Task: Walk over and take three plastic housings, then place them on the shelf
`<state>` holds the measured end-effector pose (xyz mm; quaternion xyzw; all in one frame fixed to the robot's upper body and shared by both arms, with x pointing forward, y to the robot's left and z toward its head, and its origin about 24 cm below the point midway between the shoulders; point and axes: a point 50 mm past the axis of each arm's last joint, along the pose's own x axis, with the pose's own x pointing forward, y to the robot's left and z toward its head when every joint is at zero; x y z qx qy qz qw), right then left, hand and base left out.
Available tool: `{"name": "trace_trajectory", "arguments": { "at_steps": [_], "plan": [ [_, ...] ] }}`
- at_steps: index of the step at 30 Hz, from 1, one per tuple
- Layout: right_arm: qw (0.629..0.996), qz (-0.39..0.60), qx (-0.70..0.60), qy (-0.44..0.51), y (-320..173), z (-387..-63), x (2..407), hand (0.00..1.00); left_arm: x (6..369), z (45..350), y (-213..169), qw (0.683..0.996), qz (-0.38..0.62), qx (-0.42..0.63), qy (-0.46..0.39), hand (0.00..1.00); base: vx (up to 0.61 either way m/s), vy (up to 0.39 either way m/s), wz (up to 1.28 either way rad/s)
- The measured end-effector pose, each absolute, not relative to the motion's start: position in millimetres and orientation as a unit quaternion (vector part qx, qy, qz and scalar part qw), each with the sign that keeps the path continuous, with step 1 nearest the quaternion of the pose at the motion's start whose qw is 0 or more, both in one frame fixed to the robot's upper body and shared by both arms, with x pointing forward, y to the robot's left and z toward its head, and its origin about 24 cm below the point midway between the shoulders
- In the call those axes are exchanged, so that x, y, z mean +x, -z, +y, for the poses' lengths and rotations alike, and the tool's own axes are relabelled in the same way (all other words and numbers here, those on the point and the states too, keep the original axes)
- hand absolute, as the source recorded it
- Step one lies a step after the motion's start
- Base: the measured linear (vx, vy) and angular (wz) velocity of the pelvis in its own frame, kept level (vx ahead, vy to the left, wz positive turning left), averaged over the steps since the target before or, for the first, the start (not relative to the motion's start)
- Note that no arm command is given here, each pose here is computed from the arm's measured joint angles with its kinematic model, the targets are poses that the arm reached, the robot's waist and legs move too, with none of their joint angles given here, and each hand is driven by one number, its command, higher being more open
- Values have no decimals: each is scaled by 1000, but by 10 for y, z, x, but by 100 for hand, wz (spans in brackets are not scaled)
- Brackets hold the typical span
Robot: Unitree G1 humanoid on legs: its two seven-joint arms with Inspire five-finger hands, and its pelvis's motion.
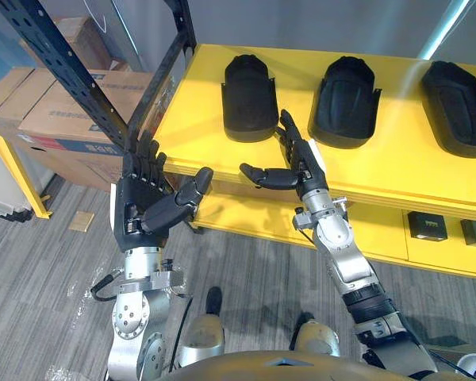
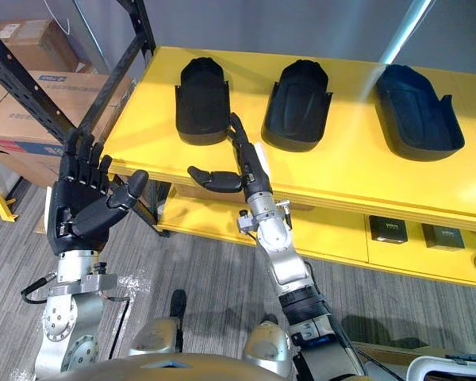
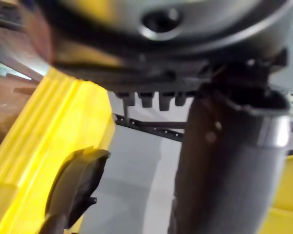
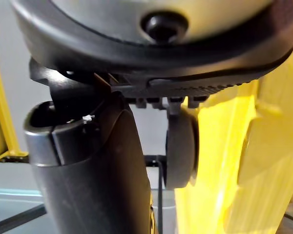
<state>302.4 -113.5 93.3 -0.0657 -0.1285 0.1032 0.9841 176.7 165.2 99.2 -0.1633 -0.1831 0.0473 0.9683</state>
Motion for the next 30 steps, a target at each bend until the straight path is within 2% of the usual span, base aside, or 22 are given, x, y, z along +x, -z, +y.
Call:
{"name": "trace_trajectory", "arguments": {
  "at_steps": [30],
  "plan": [
    [973,-125,-87,-175,-952,-922,3107,100,1751,1649,-876,971,-158,-169,-59,100,-5,-8,2]
  ]
}}
